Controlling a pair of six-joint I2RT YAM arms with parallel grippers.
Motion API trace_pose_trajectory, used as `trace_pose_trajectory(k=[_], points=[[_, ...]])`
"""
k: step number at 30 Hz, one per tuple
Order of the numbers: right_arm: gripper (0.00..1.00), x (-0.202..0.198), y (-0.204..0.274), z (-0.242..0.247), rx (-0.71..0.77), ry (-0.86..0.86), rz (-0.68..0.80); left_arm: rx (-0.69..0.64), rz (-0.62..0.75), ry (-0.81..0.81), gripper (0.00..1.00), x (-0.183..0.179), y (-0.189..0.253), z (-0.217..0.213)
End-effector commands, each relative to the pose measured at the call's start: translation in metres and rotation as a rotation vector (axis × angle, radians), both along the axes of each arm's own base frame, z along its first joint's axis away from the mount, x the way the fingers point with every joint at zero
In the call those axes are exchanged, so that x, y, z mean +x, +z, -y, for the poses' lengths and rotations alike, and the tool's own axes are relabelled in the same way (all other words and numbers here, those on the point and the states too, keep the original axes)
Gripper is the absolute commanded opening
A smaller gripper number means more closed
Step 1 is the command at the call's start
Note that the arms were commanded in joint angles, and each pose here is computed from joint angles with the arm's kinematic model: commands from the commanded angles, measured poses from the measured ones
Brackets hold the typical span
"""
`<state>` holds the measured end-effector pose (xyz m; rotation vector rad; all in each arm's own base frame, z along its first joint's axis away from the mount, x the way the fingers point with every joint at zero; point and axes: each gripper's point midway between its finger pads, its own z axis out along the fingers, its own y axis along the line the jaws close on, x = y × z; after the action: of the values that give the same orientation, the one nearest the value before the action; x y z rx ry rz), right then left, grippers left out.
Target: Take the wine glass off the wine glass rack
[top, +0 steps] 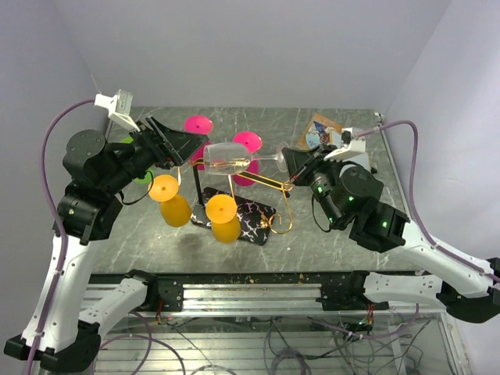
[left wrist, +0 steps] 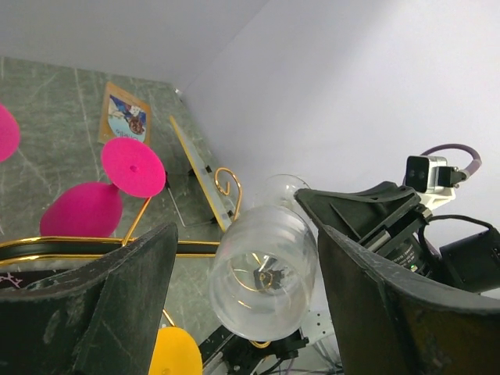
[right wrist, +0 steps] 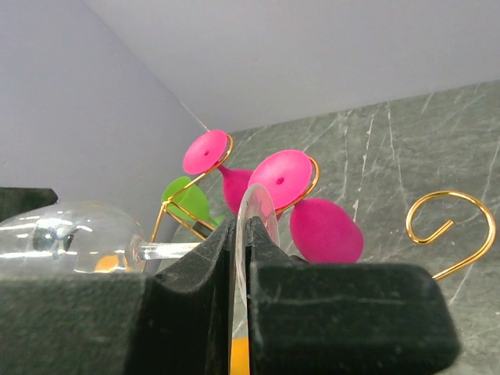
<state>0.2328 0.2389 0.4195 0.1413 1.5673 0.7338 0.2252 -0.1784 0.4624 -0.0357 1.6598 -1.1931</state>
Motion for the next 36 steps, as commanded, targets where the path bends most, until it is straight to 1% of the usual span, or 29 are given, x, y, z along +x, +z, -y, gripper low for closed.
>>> trace_pose_trajectory(k=[1,5,7,11,15,20,22,25,30,34,36], points=[[0.0,0.009,0.017,0.005,0.118,-0.081,0.006,-0.003,0.02,-0.103,0.82,-0.003,0.002,0.016],[0.0,0.012,0.018,0.01,0.151,-0.12,0.006,0.011,0.022,-0.04,0.86,0.0,-0.002,0.007],[0.0,0.011,0.021,0.015,0.178,-0.134,0.016,0.019,0.02,-0.017,0.86,0.002,-0.002,0.004],[0.0,0.009,0.025,0.03,0.218,-0.164,0.044,-0.006,0.006,-0.021,0.84,0.001,-0.006,0.005],[0.0,0.005,0.033,0.033,0.233,-0.142,0.089,-0.009,-0.017,-0.035,0.82,0.004,-0.012,0.009],[0.0,0.002,0.045,0.027,0.231,-0.098,0.135,0.007,-0.019,-0.09,0.73,0.007,-0.012,0.017],[0.0,0.002,0.046,0.021,0.221,-0.08,0.143,0.014,-0.022,-0.11,0.71,0.007,-0.014,0.02],[0.0,0.002,0.048,0.011,0.209,-0.049,0.153,0.027,-0.039,-0.144,0.62,0.008,-0.02,0.025],[0.0,0.002,0.047,0.001,0.204,-0.016,0.169,0.026,-0.051,-0.177,0.52,0.007,-0.024,0.029],[0.0,0.004,0.046,-0.003,0.192,-0.011,0.173,0.033,-0.061,-0.196,0.38,0.006,-0.028,0.031],[0.0,0.004,0.046,-0.005,0.188,-0.012,0.175,0.034,-0.058,-0.209,0.35,0.004,-0.027,0.032]])
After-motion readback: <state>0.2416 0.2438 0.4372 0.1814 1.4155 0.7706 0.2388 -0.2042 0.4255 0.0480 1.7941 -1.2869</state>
